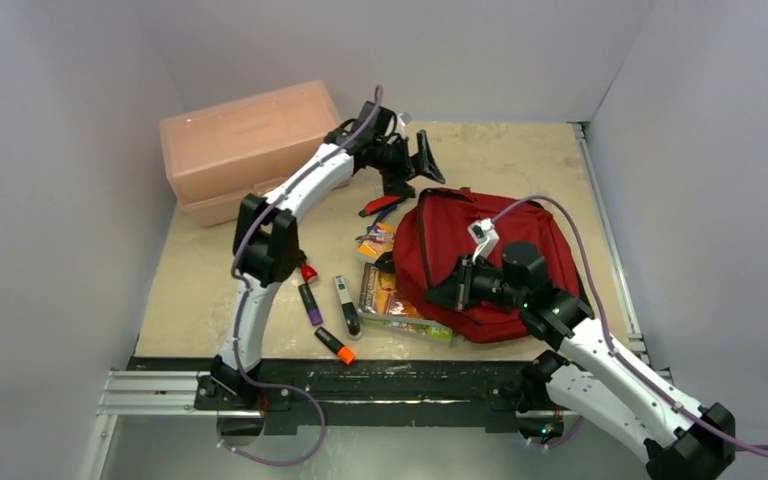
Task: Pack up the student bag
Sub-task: Unzip the student bag at the center of the board.
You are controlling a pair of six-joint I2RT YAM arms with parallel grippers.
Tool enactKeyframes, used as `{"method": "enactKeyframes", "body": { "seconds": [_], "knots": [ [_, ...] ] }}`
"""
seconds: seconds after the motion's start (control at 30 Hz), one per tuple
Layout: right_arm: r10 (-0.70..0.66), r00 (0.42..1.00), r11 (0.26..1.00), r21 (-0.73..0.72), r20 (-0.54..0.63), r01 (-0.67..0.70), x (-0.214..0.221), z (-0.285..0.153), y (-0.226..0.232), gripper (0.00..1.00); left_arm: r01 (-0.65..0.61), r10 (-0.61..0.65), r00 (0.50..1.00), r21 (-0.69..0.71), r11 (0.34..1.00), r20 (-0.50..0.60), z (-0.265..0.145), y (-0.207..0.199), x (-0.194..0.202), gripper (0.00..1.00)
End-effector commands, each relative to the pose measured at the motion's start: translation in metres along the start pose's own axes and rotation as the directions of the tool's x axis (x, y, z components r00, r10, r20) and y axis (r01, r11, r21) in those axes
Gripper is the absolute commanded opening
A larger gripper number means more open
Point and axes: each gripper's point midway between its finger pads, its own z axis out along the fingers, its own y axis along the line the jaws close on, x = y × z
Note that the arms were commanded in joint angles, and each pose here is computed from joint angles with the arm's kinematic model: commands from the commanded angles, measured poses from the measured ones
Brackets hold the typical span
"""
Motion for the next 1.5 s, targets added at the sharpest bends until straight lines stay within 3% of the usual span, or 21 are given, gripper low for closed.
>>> {"method": "enactKeyframes", "body": {
  "seconds": [0.0,0.13,0.2,0.27,0.43,0.57,0.7,0.87,0.97,1.17,1.27,1.47],
  "knots": [
    [-0.105,0.983,0.994,-0.003,0.148,0.107,-0.053,-0.002,0.026,0.00,-0.120,0.189,0.967,-0.351,0.929,0.170,-0.106,0.002,0.006,0.99],
    [-0.140,0.982,0.990,0.009,0.126,0.140,-0.060,0.005,0.027,0.00,-0.094,0.228,0.943,-0.463,0.881,0.242,-0.152,0.008,0.045,0.93],
    [-0.157,0.981,0.988,0.015,0.111,0.156,-0.060,0.007,0.026,0.00,-0.100,0.216,0.934,-0.374,0.922,0.285,-0.158,-0.012,0.073,0.79],
    [-0.179,0.978,0.984,0.020,0.104,0.178,-0.060,0.007,0.026,0.00,-0.093,0.179,0.949,-0.309,0.946,0.260,-0.145,-0.020,0.100,0.74],
    [-0.237,0.967,0.971,0.013,0.091,0.237,-0.061,0.005,0.028,0.00,-0.127,0.163,0.979,-0.260,0.957,0.123,-0.101,-0.036,0.135,0.89],
    [-0.270,0.960,0.963,-0.001,0.082,0.270,-0.058,0.003,0.029,0.00,-0.139,0.179,0.978,-0.307,0.941,0.106,-0.079,-0.027,0.129,0.90],
    [-0.302,0.950,0.953,-0.003,0.076,0.303,-0.054,0.004,0.025,0.00,-0.226,0.275,0.957,-0.349,0.909,0.097,-0.068,-0.026,0.109,0.70],
    [-0.286,0.958,0.958,0.028,0.035,0.285,-0.044,0.002,0.015,0.00,-0.323,0.390,0.914,-0.384,0.865,0.109,-0.066,-0.044,0.068,0.21],
    [-0.240,0.971,0.969,0.058,0.015,0.239,-0.033,-0.004,0.007,0.00,-0.311,0.399,0.901,-0.387,0.868,0.169,-0.076,-0.045,0.037,0.00],
    [-0.063,0.997,0.986,0.157,0.036,0.057,0.002,-0.021,-0.023,0.00,-0.259,0.332,0.914,-0.293,0.920,0.234,-0.094,-0.047,-0.004,0.00],
    [0.055,0.993,0.984,0.165,0.106,-0.072,0.010,-0.021,-0.034,0.00,-0.273,0.333,0.913,-0.252,0.928,0.237,-0.096,-0.056,-0.006,0.00],
    [0.253,0.950,0.886,0.349,0.184,-0.304,0.033,-0.016,-0.090,0.00,-0.267,0.314,0.922,-0.215,0.939,0.226,-0.094,-0.062,-0.001,0.00]
  ]
}}
